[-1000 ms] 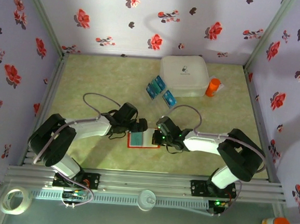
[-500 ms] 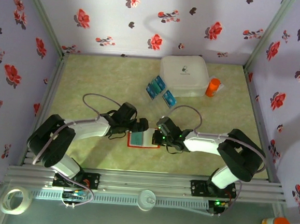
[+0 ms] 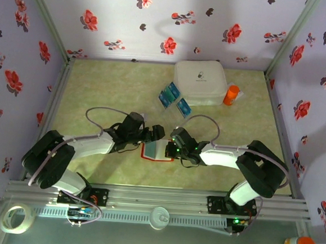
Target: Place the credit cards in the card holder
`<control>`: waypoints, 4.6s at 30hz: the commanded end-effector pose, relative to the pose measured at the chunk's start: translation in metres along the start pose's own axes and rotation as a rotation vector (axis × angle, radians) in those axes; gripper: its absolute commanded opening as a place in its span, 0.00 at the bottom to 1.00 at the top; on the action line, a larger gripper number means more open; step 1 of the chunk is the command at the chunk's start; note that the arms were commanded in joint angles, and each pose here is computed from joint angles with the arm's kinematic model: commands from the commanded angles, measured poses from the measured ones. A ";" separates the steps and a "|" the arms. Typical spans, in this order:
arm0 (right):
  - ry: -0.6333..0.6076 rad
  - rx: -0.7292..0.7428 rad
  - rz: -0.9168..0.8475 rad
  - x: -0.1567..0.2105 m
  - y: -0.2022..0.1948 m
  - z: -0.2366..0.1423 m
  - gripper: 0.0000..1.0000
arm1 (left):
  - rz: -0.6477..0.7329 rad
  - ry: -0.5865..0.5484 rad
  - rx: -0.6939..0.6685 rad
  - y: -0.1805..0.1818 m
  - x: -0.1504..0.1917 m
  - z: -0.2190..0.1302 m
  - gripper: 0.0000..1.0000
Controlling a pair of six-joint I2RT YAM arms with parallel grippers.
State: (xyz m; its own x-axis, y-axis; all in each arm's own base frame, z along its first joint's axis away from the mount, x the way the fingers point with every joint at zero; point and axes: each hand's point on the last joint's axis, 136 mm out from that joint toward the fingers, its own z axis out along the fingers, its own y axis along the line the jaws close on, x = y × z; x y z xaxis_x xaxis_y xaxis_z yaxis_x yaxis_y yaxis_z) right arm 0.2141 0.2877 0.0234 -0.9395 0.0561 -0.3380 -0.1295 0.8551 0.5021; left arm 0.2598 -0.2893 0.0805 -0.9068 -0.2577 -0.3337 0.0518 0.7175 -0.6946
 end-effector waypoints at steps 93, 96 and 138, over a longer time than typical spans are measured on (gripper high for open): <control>-0.121 0.007 0.135 -0.029 -0.064 -0.118 0.26 | 0.105 0.019 -0.211 -0.011 0.032 0.034 1.00; -0.120 -0.046 0.132 -0.032 -0.054 -0.117 0.26 | 0.108 0.016 -0.162 -0.027 0.023 0.028 1.00; 0.088 0.101 -0.128 -0.017 0.033 0.000 0.12 | -0.087 -0.123 -0.233 0.053 -0.068 -0.083 1.00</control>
State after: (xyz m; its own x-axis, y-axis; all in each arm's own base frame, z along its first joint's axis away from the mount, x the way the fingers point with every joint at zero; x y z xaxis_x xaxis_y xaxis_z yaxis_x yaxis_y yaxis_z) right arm 0.2200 0.3190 0.0417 -0.9472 -0.1412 -0.2879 -0.2444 0.8992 0.3630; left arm 0.2983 -0.1752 0.1242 -0.8108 -0.4598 -0.3622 -0.1804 0.7850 -0.5926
